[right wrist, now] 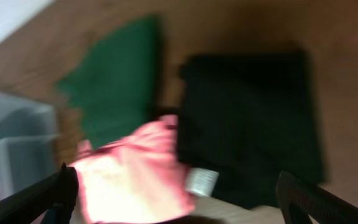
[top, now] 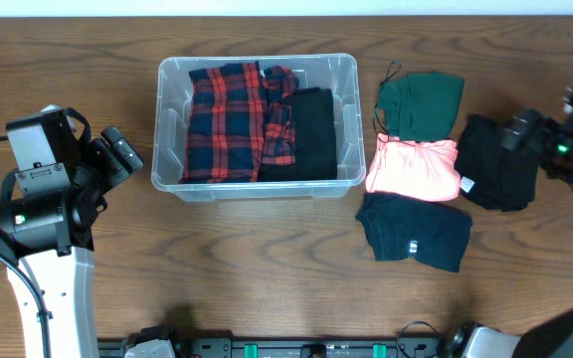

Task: Pack container
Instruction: 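Reach the right gripper toward the folded black garment on the right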

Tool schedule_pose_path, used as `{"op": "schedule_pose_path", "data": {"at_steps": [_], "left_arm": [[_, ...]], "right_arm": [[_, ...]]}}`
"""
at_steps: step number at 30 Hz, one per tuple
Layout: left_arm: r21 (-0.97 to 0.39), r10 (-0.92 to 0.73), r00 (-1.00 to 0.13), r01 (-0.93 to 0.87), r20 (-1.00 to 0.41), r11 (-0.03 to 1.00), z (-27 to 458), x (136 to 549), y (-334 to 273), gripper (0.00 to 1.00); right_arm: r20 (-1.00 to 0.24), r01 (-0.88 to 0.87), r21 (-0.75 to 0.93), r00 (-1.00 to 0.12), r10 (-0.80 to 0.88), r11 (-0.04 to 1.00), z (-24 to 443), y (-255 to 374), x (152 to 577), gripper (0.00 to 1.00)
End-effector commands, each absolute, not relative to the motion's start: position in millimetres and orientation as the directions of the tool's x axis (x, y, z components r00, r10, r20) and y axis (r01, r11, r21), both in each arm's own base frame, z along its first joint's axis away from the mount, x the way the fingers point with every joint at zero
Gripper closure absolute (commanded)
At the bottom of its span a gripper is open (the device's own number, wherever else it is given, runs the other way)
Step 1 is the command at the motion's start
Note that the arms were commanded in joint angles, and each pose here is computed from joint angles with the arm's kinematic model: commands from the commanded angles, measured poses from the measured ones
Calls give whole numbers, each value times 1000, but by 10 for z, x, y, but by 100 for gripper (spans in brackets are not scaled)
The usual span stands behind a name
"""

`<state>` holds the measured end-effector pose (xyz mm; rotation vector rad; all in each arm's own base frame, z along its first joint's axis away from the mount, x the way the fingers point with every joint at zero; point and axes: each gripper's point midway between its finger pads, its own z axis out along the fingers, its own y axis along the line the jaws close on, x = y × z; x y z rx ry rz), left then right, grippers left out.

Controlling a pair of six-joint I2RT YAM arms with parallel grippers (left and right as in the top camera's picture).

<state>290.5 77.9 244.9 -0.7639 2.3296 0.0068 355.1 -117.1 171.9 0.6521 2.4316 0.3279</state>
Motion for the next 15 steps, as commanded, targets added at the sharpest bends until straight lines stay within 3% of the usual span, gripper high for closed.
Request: {"op": "schedule_pose_path", "data": {"at_steps": [1,15], "left_arm": [[-189,-532,-592,-542,-605,819,2441,2899,812,2],[-189,-532,-592,-542,-605,819,2441,2899,812,2]], "right_arm": [[-439,434,341,-711,549,834,1465,-1560,3439,1],[-199,506,420,-759,620,753,246,-1895,3359,1]]}}
